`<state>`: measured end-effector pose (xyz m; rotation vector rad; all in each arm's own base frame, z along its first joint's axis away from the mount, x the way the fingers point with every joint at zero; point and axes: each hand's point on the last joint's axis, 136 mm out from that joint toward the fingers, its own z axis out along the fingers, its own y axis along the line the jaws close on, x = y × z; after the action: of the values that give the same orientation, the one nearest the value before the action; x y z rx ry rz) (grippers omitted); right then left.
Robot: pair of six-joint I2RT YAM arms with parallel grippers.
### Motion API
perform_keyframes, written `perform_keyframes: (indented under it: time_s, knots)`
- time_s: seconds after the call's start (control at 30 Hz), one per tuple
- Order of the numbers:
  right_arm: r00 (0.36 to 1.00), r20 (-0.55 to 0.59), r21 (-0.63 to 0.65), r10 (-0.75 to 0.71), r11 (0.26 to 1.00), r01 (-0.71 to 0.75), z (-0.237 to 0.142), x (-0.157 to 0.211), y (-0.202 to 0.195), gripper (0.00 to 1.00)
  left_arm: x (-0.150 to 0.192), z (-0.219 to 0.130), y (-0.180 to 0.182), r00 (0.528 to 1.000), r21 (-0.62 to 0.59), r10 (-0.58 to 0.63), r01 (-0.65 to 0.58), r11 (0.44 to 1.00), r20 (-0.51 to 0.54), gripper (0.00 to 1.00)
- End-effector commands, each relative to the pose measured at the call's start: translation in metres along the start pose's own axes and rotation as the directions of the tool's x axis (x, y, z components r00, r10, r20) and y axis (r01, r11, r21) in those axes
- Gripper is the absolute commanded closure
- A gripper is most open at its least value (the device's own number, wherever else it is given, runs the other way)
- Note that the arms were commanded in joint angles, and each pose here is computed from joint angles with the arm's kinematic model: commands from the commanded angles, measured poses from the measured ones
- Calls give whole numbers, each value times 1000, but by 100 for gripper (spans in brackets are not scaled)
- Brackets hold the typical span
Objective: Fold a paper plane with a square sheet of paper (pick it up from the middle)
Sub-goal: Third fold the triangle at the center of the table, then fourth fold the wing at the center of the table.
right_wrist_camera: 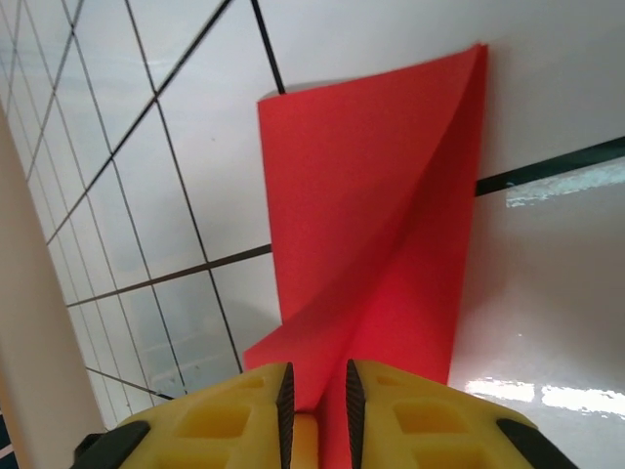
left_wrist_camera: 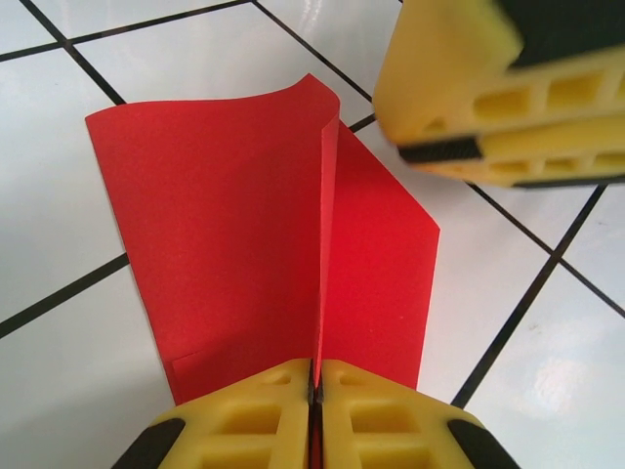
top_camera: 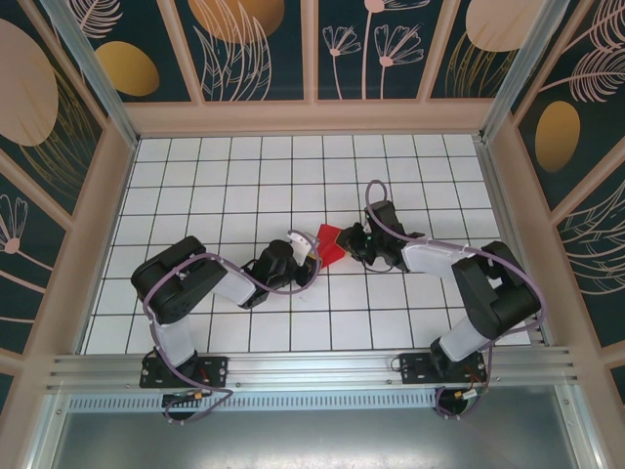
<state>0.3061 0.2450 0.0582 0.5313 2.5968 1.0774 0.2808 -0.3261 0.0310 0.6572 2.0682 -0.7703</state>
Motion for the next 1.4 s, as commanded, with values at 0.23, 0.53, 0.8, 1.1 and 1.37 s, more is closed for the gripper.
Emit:
perform_keyframes:
  time_s: [0.23,0.53,0.8,1.1,1.37]
  knots:
    - [999,-49,-48,-23,999,20,20,2,13,76,-7,-2,-5,999,21,-39,38,999,17,84]
    - [998,-60,-25,-7,1000,6,29,3,5,72,-7,4,-10,996,37,-88,89,995,-28,71]
    - [998,-69,-36,-8,999,6,31,6,3,68,-12,10,-3,983,-3,-169,169,986,-66,68]
    - [997,-79,-43,-8,999,5,34,8,2,66,-7,17,14,956,-108,-266,254,961,-119,70]
    - [997,-73,-62,-22,998,18,32,6,8,66,-6,18,18,950,-135,-281,263,955,-134,78]
